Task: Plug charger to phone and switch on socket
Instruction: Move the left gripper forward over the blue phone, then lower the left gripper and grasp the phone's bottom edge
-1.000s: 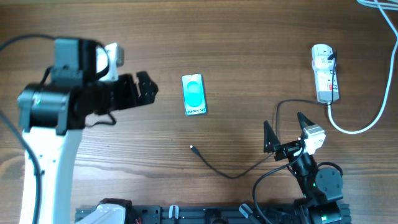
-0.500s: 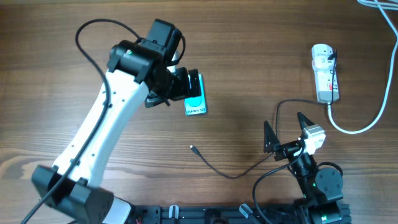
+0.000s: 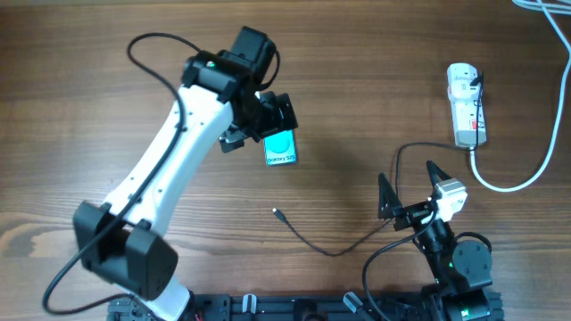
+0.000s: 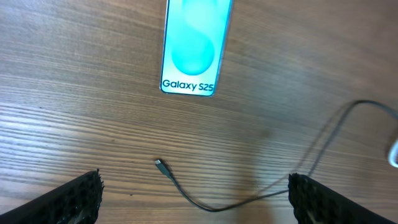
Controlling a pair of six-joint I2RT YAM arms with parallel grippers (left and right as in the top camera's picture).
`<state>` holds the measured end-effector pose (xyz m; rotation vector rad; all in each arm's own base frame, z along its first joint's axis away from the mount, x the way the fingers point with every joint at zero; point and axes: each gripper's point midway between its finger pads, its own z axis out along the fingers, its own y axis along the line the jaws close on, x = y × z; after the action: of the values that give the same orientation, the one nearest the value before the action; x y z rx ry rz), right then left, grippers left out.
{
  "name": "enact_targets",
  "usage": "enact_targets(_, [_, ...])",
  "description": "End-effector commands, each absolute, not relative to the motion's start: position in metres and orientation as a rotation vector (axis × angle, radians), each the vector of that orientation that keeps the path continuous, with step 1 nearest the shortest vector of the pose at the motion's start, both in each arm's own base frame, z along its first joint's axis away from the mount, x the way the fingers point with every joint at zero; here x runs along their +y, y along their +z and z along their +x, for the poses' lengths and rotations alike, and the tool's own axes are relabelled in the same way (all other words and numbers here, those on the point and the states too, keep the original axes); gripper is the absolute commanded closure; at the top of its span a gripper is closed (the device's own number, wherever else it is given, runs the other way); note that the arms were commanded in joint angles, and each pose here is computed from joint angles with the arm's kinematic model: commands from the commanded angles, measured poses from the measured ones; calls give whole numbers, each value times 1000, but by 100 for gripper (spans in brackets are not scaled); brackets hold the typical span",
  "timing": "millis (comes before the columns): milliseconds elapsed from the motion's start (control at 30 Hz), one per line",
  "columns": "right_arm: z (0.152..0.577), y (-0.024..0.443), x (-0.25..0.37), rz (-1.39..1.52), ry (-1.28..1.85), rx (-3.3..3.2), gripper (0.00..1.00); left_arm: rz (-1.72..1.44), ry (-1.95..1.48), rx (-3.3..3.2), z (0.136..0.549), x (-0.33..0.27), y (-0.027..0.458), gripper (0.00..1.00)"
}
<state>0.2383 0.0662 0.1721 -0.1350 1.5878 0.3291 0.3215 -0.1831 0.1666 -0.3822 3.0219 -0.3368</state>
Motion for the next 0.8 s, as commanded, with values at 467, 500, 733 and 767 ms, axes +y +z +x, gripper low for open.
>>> enact_targets(467, [239, 172, 65, -143, 306, 1585, 0, -225, -173, 3000, 376, -208, 82, 0])
enact_targets(500, [239, 172, 65, -143, 306, 1585, 0, -227, -161, 3014, 377, -209, 72, 0])
enact_targets(733, [239, 172, 65, -143, 306, 1585, 0, -153, -76, 3074, 377, -205, 34, 0])
enact_targets(767, [239, 172, 65, -142, 306, 1585, 0, -142, -80, 3069, 379, -207, 31, 0])
